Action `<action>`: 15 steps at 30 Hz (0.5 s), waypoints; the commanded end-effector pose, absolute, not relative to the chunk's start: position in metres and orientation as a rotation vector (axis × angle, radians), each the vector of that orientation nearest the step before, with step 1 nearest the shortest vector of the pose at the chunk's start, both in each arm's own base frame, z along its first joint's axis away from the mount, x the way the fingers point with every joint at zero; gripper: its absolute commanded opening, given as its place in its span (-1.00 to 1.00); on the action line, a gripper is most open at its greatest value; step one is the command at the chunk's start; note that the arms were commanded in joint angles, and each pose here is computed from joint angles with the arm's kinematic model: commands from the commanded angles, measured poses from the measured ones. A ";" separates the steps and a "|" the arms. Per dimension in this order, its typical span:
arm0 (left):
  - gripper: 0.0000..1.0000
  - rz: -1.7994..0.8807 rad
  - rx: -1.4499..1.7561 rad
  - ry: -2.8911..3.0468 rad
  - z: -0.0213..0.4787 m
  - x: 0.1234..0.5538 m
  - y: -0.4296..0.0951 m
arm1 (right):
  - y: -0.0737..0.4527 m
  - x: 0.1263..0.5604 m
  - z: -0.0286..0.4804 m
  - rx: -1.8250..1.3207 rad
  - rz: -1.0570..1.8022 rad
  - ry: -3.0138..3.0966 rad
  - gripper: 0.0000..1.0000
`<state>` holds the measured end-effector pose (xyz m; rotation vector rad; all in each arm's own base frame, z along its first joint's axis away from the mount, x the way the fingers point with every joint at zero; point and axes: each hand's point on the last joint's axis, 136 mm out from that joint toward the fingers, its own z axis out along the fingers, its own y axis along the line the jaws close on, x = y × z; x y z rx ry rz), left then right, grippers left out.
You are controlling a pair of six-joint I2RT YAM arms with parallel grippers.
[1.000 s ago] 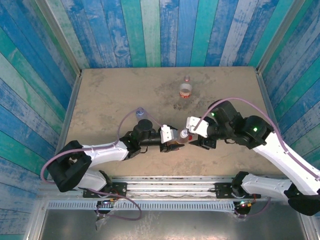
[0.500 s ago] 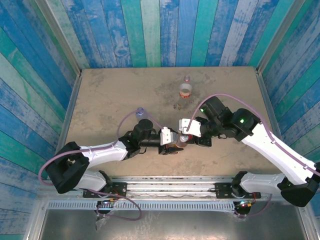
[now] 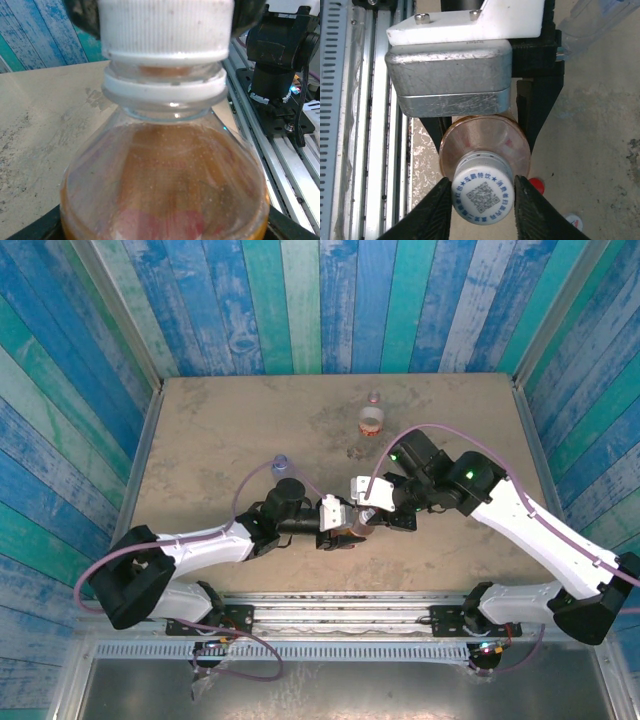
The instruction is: Screw on the bottle caps
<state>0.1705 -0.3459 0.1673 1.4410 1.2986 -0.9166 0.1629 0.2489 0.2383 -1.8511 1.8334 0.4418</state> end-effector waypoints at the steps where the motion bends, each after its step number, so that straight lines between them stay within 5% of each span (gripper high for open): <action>1: 0.16 -0.899 1.417 1.224 0.196 0.172 -0.346 | 0.249 0.161 0.243 -1.881 0.444 1.805 -0.40; 7: 0.15 -0.812 1.321 1.285 0.201 0.196 -0.347 | 0.249 0.163 0.242 -1.772 0.480 1.929 -0.57; 15: 0.12 -0.641 1.113 1.320 0.219 0.236 -0.342 | 0.235 0.199 0.239 -0.908 0.456 2.489 -0.80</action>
